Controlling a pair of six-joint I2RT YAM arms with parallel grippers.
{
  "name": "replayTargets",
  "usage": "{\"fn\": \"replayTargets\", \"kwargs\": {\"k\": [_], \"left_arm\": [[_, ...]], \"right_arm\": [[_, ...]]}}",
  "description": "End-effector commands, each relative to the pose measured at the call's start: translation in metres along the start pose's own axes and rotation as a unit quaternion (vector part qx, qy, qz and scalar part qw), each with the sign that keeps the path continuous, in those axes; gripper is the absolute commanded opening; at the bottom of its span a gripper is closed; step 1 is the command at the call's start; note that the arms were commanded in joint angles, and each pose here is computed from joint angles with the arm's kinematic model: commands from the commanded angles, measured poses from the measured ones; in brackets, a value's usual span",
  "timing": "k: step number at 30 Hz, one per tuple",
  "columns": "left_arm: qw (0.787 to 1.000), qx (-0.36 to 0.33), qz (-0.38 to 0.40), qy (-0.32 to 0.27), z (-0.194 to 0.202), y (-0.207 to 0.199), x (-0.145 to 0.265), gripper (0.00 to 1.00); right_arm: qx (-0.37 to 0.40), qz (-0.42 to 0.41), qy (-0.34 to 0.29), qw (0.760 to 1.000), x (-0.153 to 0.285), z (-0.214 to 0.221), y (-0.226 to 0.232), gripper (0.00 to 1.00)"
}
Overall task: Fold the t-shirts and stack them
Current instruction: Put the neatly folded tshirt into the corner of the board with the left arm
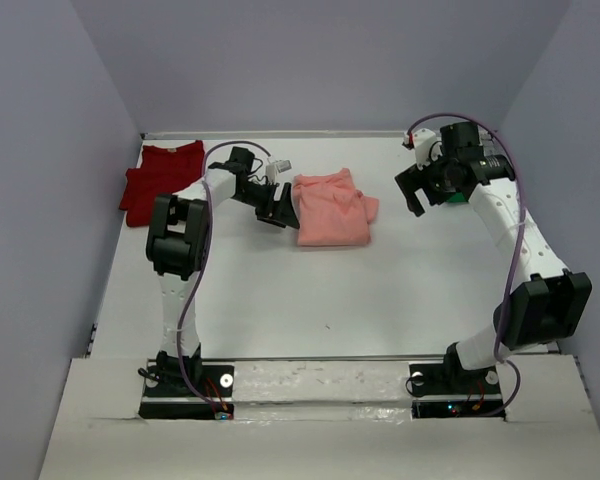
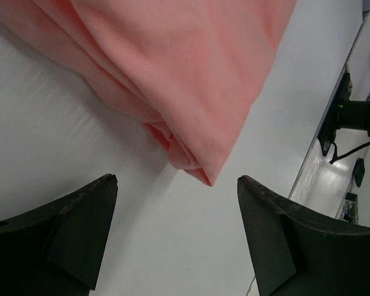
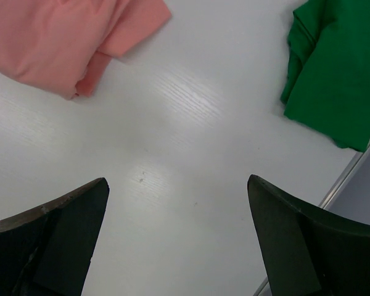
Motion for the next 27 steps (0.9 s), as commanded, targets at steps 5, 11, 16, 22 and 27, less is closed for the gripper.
{"fn": "replayTargets", "kwargs": {"k": [5, 11, 16, 22, 27], "left_arm": [[0.997, -0.010, 0.073, -0.028, -0.023, -0.012, 0.001, 0.87], [0.996, 0.006, 0.081, -0.034, -0.028, -0.003, -0.003, 0.86], [0.995, 0.002, 0.077, -0.057, -0.035, 0.004, -0.007, 0.86], [0.994, 0.037, 0.064, -0.080, -0.036, 0.015, -0.016, 0.86], [0.992, 0.048, 0.063, -0.103, -0.042, 0.023, -0.024, 0.86]], "right_arm": [[0.004, 0.001, -0.053, 0.999, 0.020, 0.001, -0.001, 1.00], [-0.002, -0.023, -0.046, 0.999, 0.007, 0.002, 0.002, 0.99], [-0.002, -0.029, -0.046, 0.999, 0.009, 0.002, 0.003, 0.99], [-0.001, -0.034, -0.044, 0.998, 0.007, 0.002, 0.004, 0.99], [-0.004, -0.040, -0.040, 0.998, 0.005, 0.002, 0.004, 0.99]]}}
Point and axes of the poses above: each gripper's point midway between its finger pads, its own x axis back along the fingers, its own y axis along the line the jaws close on, z = x × y, the point moved 9 cm from there along x, back along the fingers, and after that the axes turned 6 degrees about x, right-handed, at the moved point
